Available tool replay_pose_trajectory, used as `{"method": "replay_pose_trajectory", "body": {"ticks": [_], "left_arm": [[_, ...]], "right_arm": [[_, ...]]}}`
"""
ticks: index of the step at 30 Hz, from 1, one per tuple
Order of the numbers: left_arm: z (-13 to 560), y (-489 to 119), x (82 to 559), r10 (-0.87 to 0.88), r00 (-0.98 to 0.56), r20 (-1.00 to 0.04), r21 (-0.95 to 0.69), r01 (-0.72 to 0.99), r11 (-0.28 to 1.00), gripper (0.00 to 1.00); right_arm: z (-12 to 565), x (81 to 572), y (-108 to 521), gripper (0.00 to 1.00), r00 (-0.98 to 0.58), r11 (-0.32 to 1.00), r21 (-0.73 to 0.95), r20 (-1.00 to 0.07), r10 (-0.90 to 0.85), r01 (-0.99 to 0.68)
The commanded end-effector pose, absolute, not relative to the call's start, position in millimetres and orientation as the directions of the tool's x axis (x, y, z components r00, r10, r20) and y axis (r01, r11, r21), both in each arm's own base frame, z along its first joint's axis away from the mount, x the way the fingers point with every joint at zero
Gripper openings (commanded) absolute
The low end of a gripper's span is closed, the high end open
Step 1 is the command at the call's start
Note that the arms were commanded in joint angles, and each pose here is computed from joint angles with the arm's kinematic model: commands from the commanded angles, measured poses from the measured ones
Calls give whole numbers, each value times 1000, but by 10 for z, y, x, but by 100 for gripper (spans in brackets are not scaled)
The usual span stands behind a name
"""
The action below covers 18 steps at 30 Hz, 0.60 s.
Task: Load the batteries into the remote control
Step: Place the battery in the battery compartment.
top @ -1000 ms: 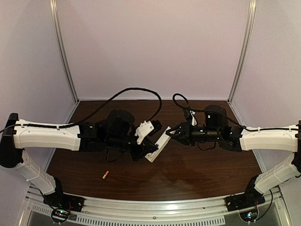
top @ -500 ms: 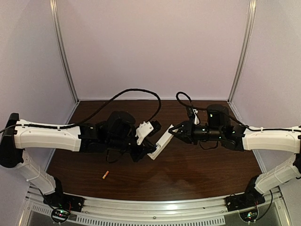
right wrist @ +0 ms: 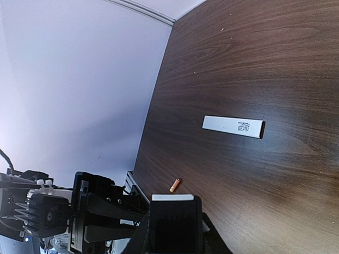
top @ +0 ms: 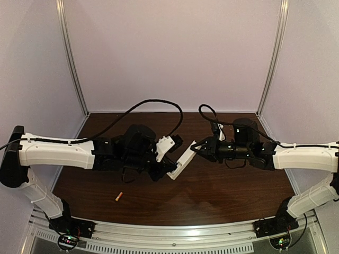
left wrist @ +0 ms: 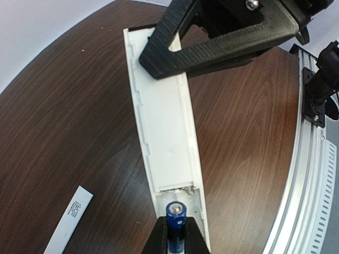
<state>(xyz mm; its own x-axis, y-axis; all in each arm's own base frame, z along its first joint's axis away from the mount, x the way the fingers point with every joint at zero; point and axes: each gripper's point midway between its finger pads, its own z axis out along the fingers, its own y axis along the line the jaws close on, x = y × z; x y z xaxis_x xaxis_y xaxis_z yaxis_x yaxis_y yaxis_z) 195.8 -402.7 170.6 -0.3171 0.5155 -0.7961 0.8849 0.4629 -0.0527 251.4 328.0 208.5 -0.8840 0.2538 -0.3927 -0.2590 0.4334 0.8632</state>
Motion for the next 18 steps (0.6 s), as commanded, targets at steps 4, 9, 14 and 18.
{"method": "replay_pose_trajectory", "body": {"ticks": [4,9,14,18], "left_arm": [[1838,-4040,2038,529,-300,-794,-18,881,472,0],[1706,-4019,2038,544,-317,-777,-21,876,481,0],[1588,-4002,2038,564,-319,-762,-11,876,481,0],[1424,-3952,2058,593,-331,-734,9,869,495,0]], "right_arm": [[2352,2497,3309,0,-864,356,878,-425,271,-320],[2378,2491,3314,0,-864,350,879,-425,271,-322],[2393,2491,3316,0,-864,342,883,-420,276,-321],[2424,2486,3315,0,-866,330,890,-412,285,-315]]}}
